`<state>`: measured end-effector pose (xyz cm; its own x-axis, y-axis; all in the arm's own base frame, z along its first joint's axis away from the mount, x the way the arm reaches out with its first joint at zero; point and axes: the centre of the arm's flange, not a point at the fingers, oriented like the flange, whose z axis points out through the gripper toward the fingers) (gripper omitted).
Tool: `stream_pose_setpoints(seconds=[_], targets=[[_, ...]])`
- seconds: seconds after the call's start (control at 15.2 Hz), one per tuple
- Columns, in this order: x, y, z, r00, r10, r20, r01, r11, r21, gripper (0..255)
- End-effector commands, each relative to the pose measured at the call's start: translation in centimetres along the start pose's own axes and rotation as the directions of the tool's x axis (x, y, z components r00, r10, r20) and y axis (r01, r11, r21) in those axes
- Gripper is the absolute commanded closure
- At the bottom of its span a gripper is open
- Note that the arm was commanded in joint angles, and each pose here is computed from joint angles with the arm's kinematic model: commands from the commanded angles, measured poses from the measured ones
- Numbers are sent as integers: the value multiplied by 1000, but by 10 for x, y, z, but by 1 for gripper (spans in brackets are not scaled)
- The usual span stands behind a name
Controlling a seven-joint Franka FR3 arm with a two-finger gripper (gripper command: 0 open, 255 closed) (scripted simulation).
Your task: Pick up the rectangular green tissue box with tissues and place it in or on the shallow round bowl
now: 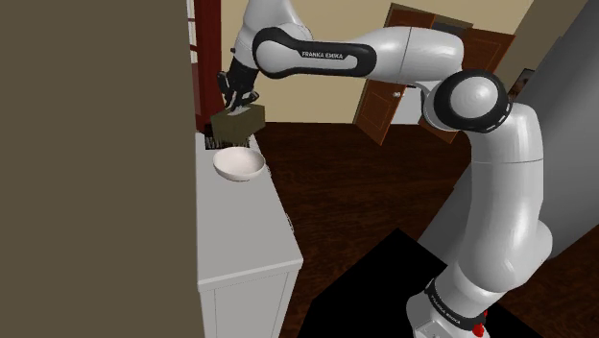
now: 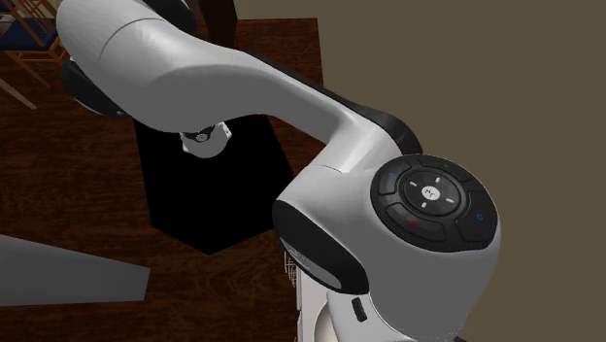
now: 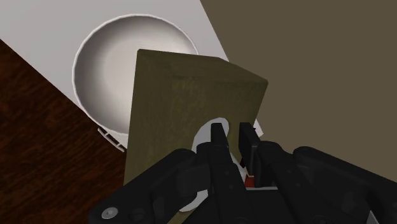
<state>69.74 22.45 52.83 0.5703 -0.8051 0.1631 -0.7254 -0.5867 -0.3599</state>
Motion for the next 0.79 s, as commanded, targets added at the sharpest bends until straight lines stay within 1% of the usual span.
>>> stream_pose_setpoints(seconds=[0.0,0.73], targets=[[1,4,9,1000,-1,0,1,1000,0,255],[-9,25,62,1000,-1,0,1,1000,0,255]])
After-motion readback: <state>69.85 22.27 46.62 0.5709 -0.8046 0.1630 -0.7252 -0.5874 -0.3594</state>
